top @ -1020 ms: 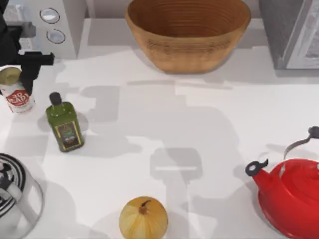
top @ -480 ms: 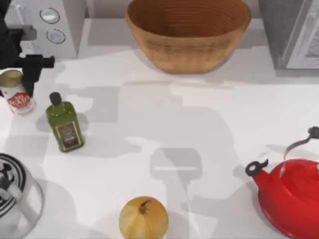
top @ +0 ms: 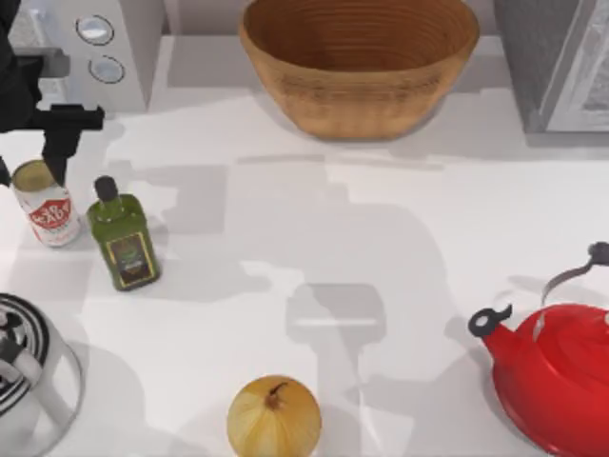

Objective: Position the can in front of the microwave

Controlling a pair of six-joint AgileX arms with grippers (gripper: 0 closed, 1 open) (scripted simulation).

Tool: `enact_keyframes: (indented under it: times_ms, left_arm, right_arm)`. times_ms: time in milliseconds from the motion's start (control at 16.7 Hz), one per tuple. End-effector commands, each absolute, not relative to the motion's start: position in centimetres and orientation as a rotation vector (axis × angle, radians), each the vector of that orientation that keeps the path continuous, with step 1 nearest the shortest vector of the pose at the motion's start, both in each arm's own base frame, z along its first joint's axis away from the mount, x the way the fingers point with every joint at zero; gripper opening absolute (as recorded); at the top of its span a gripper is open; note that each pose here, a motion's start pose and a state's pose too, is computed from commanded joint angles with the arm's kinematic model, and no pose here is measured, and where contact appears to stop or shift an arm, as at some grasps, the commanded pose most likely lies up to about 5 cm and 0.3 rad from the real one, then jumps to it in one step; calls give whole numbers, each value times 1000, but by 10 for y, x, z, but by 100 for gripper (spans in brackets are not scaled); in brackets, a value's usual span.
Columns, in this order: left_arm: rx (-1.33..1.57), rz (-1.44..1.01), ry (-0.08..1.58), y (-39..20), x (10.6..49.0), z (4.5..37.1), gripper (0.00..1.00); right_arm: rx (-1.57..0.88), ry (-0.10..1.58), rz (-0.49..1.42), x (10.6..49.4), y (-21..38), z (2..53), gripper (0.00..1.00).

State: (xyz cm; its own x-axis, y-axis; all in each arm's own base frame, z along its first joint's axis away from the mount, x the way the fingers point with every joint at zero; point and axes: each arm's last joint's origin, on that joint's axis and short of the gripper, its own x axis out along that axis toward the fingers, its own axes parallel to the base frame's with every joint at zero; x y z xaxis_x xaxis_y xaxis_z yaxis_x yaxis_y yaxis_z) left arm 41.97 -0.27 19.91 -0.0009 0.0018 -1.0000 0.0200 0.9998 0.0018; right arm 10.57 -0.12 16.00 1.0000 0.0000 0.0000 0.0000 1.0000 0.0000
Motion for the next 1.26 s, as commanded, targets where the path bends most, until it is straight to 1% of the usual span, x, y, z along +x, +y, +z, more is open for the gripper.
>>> enact_keyframes:
  times_ms: [180,240,780,1260]
  left_arm:
    - [17,-14,1572,-3,420,199,98]
    - [17,-14,1572,-3,420,199,100]
    - [19,-16,1572,-3,420,200,100]
    - [18,-16,1572,-3,420,239,100]
  right_arm:
    - [0,0,0,106,-1,160,100]
    - [0,0,0,106,-1,160,100]
    - [0,0,0,106,-1,160,100]
    - [0,0,0,106,-1,160,100]
